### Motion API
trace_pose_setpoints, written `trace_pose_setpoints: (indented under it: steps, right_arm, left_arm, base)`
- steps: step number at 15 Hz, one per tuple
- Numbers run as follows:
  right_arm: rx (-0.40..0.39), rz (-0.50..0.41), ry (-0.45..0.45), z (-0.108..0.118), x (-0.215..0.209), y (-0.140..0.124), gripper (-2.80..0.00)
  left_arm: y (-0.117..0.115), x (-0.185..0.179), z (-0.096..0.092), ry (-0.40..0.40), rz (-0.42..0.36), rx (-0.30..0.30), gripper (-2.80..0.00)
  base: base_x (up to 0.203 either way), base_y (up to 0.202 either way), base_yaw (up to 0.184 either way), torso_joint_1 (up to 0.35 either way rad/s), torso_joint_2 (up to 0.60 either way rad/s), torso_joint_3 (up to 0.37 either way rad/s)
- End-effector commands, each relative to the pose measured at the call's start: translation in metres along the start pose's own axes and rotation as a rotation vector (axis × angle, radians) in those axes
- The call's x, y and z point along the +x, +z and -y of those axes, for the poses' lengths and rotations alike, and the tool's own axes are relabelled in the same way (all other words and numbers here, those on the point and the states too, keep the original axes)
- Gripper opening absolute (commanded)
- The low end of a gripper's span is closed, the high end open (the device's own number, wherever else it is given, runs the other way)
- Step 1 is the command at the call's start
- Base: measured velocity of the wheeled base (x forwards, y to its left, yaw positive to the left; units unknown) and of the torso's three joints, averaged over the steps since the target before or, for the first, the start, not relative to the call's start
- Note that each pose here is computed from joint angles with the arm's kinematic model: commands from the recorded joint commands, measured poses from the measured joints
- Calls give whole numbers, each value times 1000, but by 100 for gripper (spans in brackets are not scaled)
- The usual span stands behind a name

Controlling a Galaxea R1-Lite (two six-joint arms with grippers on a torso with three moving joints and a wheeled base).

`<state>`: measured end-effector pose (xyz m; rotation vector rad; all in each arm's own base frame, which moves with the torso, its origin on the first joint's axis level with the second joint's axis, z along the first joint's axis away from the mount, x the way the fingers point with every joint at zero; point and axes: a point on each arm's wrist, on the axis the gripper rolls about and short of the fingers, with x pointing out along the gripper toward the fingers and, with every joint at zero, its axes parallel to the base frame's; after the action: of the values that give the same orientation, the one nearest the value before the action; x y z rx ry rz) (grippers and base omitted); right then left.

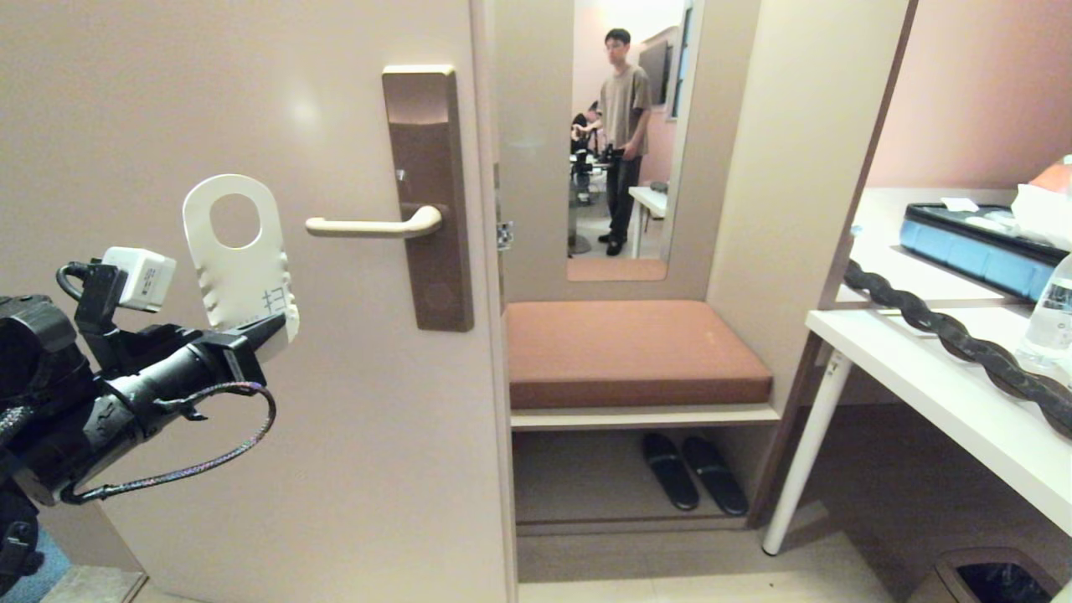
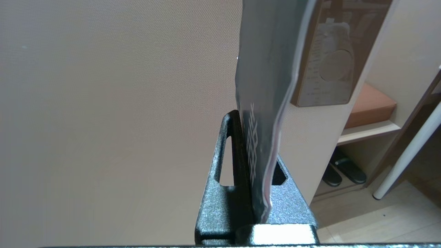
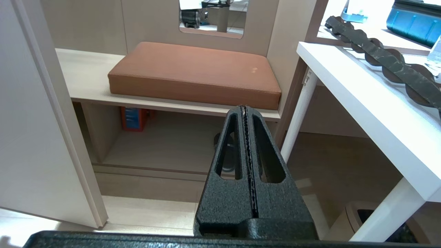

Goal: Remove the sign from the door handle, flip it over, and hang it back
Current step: Hang the sign back with the other side facing out

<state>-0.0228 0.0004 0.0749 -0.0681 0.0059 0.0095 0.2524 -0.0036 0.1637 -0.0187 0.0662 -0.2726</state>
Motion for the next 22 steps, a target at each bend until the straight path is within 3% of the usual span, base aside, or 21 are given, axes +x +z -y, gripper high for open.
trace_pose_setpoints:
  steps: [1,14,18,22]
  right_arm:
    - [-1,0,1,0,0,0,-280]
    - [-1,0,1,0,0,0,-280]
    - [-1,0,1,0,0,0,-280]
    - [-1,0,1,0,0,0,-280]
  left_arm:
    - [-4,10,-3,-1,-13,0,-280]
    - [-9,47,-14,4,-15,8,-280]
    - [-16,59,-17,4,35,24,-280]
    - [-18,61,-15,-6,36,23,-280]
  base:
    - [0,0,0,0,0,0]
    - [0,0,0,0,0,0]
    - [0,0,0,0,0,0]
    - [0,0,0,0,0,0]
